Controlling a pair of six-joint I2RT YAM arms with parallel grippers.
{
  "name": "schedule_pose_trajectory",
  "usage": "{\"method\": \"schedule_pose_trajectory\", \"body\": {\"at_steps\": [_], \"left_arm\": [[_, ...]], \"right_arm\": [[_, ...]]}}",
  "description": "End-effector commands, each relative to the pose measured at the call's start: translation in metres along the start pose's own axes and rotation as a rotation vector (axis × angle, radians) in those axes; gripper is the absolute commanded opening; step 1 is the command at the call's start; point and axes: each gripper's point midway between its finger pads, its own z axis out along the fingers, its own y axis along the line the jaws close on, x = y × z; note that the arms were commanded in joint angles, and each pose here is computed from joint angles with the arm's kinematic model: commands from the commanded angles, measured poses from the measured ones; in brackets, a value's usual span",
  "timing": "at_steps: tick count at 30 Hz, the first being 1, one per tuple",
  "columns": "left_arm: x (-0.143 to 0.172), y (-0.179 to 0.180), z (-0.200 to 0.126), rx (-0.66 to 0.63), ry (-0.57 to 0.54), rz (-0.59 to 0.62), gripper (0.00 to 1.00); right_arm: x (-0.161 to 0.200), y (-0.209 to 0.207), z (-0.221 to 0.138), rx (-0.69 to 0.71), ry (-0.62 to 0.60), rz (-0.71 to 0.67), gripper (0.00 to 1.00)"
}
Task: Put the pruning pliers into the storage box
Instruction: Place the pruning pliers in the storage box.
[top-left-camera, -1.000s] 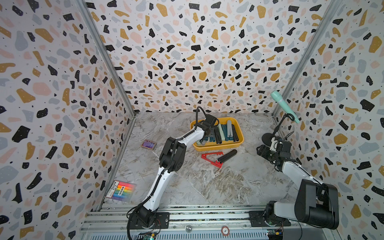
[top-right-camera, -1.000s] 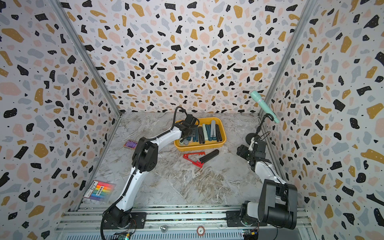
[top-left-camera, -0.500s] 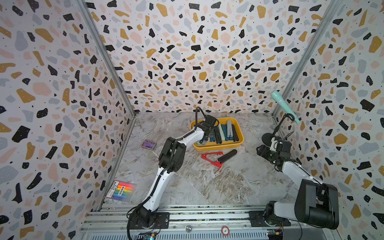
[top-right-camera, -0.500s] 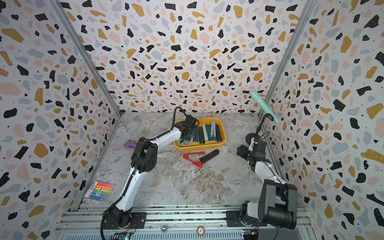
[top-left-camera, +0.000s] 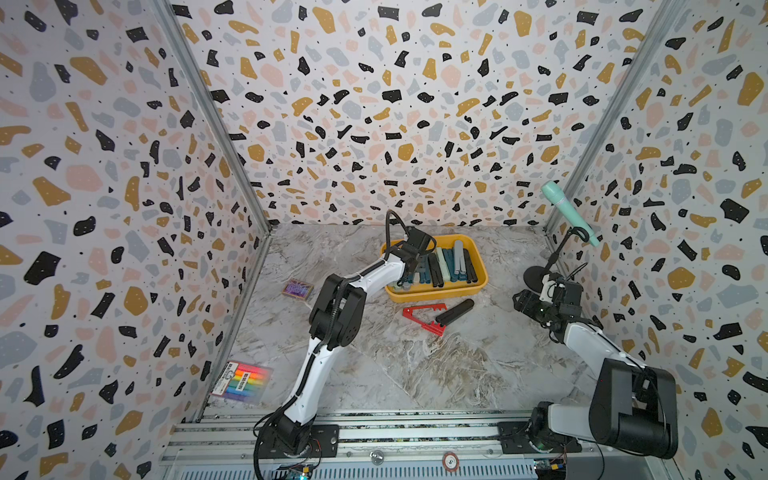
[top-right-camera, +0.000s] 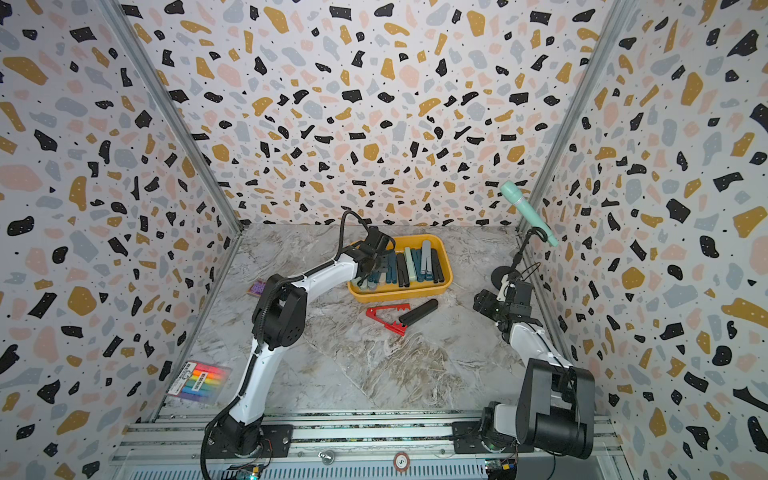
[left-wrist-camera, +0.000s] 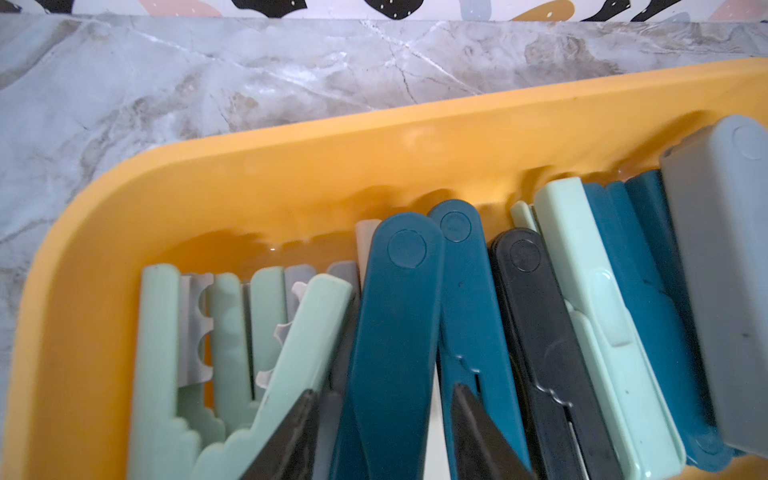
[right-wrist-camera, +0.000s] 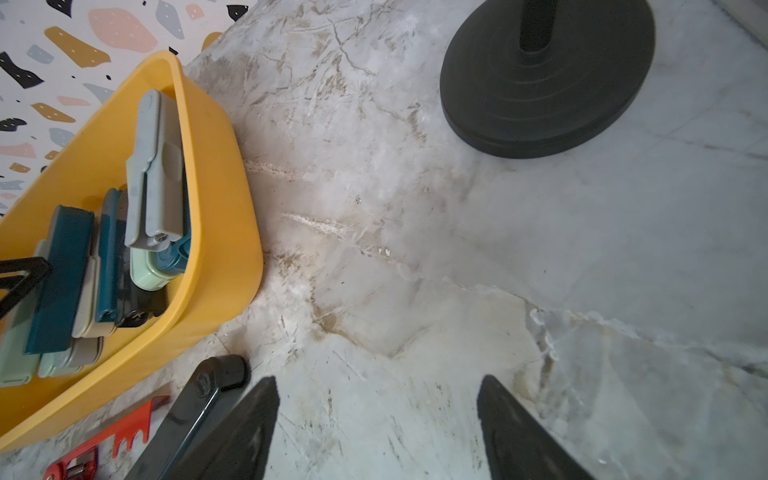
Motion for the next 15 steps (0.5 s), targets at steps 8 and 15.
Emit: {"method": "schedule_pose_trajectory", "body": {"at_steps": [8, 15], "left_arm": [[-0.025, 0.006, -0.042, -0.017, -0.119, 0.01, 0.62], [-0.033, 0.0, -0.073, 0.0, -0.181, 0.03, 0.65]], "right_arm": [[0.001, 0.015, -0.001, -0.026, 0.022, -0.022, 0.77], [0.048, 0.067, 0.011, -0.106, 0.108, 0.03, 0.77]]}}
